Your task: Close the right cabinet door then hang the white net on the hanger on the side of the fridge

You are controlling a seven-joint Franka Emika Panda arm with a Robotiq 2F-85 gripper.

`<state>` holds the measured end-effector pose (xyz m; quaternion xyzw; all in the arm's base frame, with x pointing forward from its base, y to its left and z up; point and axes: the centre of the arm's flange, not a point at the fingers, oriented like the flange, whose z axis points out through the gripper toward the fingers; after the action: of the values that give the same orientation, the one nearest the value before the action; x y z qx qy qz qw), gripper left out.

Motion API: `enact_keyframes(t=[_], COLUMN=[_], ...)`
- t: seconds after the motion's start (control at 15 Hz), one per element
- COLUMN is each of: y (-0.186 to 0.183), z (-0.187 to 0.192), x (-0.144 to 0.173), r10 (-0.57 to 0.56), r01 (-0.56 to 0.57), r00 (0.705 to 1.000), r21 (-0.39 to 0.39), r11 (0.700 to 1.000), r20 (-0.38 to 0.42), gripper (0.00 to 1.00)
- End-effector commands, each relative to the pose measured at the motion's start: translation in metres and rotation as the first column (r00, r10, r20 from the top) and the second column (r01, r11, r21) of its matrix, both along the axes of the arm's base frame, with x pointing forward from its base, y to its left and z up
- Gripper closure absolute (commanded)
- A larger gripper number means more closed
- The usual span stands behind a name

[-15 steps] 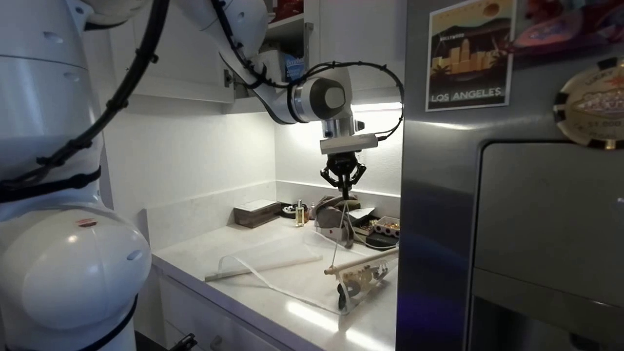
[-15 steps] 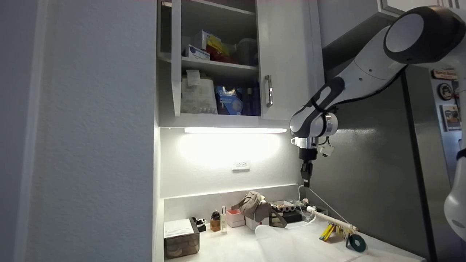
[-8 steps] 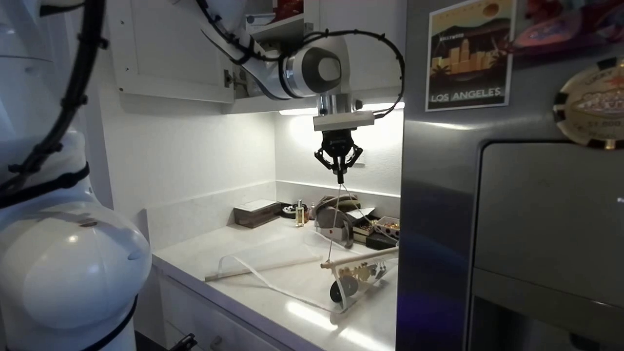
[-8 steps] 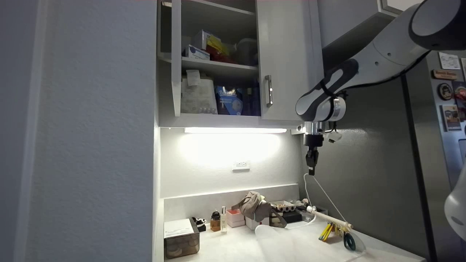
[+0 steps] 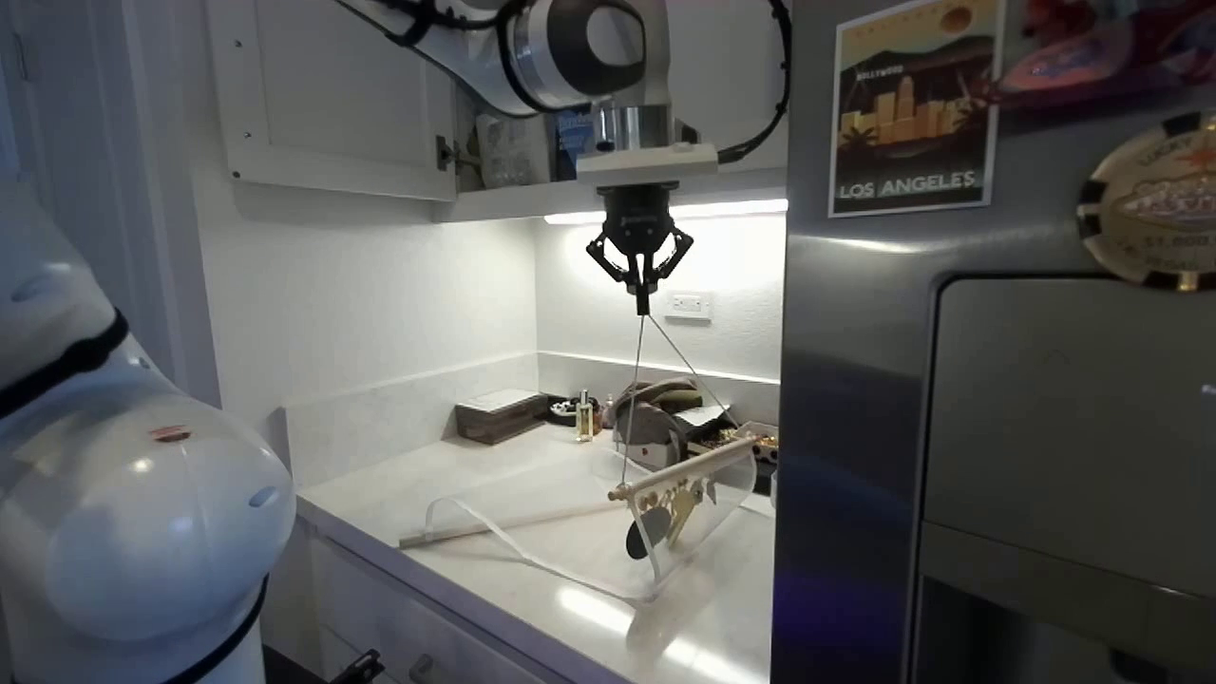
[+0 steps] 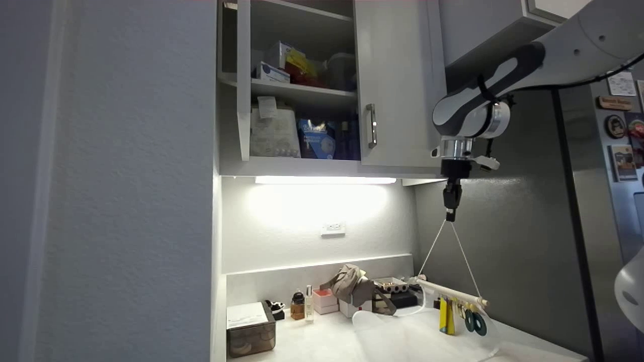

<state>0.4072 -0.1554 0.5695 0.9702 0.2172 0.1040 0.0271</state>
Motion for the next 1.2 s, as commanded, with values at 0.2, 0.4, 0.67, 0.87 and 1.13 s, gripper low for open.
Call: enact_keyframes(t=[0.2, 0.4, 0.67, 0.87, 1.13], y=[0.017, 0.014, 0.017, 0.023, 0.034], z=[0.042, 0.059, 0.082, 0.095, 0.118], x=[-0.070, -0.081, -0.083, -0.076, -0.067], r10=[-0.056, -0.107, -0.169, -0.192, -0.207], r01=[0.055, 0.106, 0.175, 0.210, 0.244], r00=[0.998, 0.992, 0.977, 0.966, 0.951], r21=[0.018, 0.018, -0.034, -0.092, -0.145], r11=[0.998, 0.994, 0.984, 0.973, 0.959], r20=[0.031, 0.069, 0.131, 0.174, 0.231], gripper=[1.00, 1.00, 1.00, 1.00, 1.00])
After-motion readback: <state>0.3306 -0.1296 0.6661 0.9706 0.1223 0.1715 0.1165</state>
